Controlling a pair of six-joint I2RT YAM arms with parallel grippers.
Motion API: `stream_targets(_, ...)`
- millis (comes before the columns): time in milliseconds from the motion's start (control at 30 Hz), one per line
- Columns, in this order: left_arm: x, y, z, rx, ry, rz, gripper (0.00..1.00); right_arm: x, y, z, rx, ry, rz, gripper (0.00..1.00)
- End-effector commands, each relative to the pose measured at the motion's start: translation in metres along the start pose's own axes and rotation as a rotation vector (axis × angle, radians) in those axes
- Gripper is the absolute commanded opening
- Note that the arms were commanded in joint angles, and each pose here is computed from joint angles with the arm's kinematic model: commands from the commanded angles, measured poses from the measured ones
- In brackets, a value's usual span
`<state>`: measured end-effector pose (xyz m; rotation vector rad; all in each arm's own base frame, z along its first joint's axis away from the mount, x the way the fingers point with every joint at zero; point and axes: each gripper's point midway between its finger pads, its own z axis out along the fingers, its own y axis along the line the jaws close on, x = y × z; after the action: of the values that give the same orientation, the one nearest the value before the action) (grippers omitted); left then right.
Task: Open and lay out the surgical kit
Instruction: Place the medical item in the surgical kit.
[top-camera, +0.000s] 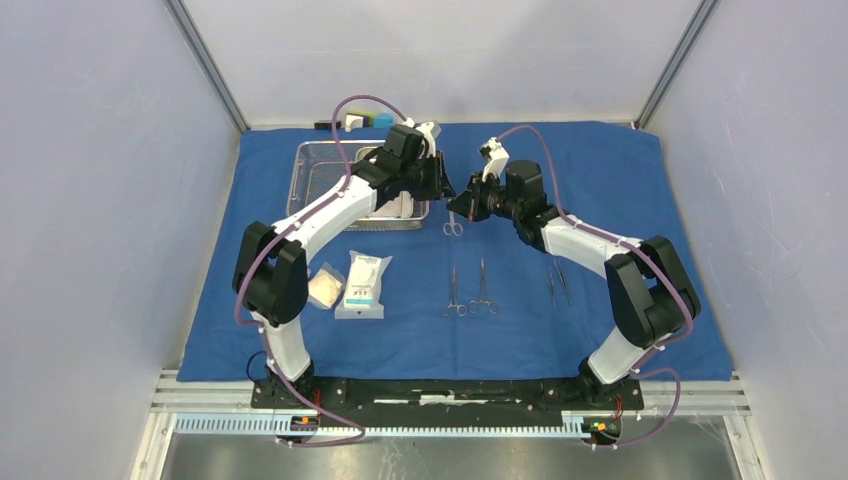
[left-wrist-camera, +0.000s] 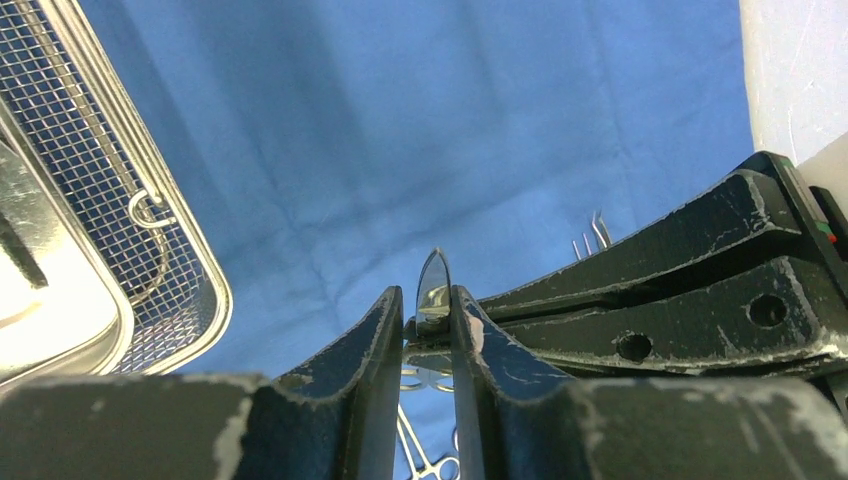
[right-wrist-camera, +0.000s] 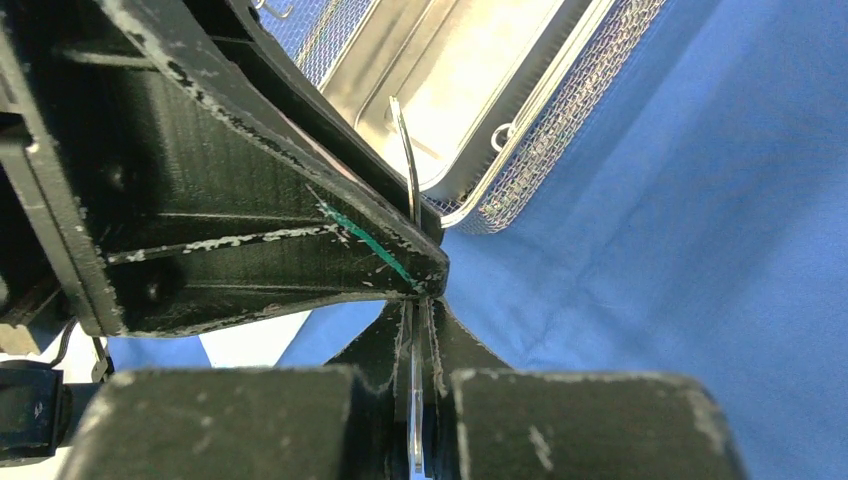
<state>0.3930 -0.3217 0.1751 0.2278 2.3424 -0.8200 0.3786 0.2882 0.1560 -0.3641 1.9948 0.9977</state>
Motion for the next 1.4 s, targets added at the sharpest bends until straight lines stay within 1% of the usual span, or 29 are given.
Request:
stream_targets(0, -0.010, -0.018, 0.004, 0.061, -0.012, -0.054, 0.29, -0.023, 0.017, -0.005, -0.047, -0.078, -0.037, 0.00)
stream_targets(300, -0.011, -0.014, 0.005, 0.048, -0.015, -0.035, 0.20, -0.021, 0.016, -0.007, -0.038, -0.077, -0.035, 0.00)
stream_targets(333, -0.012, -0.014, 0.004, 0.045, -0.019, -0.030, 0.19, -0.021, 0.016, -0.007, -0.039, -0.078, -0.035, 0.02)
stream_targets(400, -0.014, -0.012, 0.002, 0.033, -0.030, -0.011, 0.15, -0.021, 0.016, -0.007, -0.038, -0.078, -0.032, 0.08)
stream_targets(533, -0.020, -0.006, -0.001, -0.001, -0.052, 0.044, 0.07, -0.023, 0.018, -0.007, -0.043, -0.079, -0.029, 0.27)
stream_targets(700, -0.025, 0.001, -0.007, -0.034, -0.072, 0.085, 0.03, -0.022, 0.015, -0.011, -0.020, -0.074, -0.054, 0.45)
stream_targets(800, -0.028, 0.005, -0.011, -0.047, -0.081, 0.097, 0.02, -0.022, 0.012, -0.014, 0.000, -0.068, -0.074, 0.51)
stream_targets(967, -0.024, 0.013, -0.020, -0.070, -0.063, 0.109, 0.02, -0.030, -0.006, -0.030, 0.070, -0.073, -0.143, 0.53)
stream_targets(1067, -0.009, 0.020, -0.028, -0.087, -0.028, 0.108, 0.02, -0.036, -0.025, -0.045, 0.120, -0.069, -0.175, 0.53)
stream_targets(1133, 0.009, 0.029, -0.033, -0.119, 0.013, 0.087, 0.02, -0.036, -0.043, -0.057, 0.157, -0.059, -0.178, 0.54)
stream_targets(1233, 0.042, 0.038, -0.039, -0.154, 0.099, 0.059, 0.02, -0.036, -0.070, -0.078, 0.218, -0.061, -0.167, 0.54)
stream_targets(1300, 0.065, 0.040, -0.042, -0.164, 0.159, 0.054, 0.02, -0.036, -0.088, -0.092, 0.256, -0.070, -0.155, 0.54)
stream_targets(1367, 0.086, 0.038, -0.046, -0.161, 0.201, 0.045, 0.03, -0.034, -0.104, -0.104, 0.306, -0.062, -0.175, 0.54)
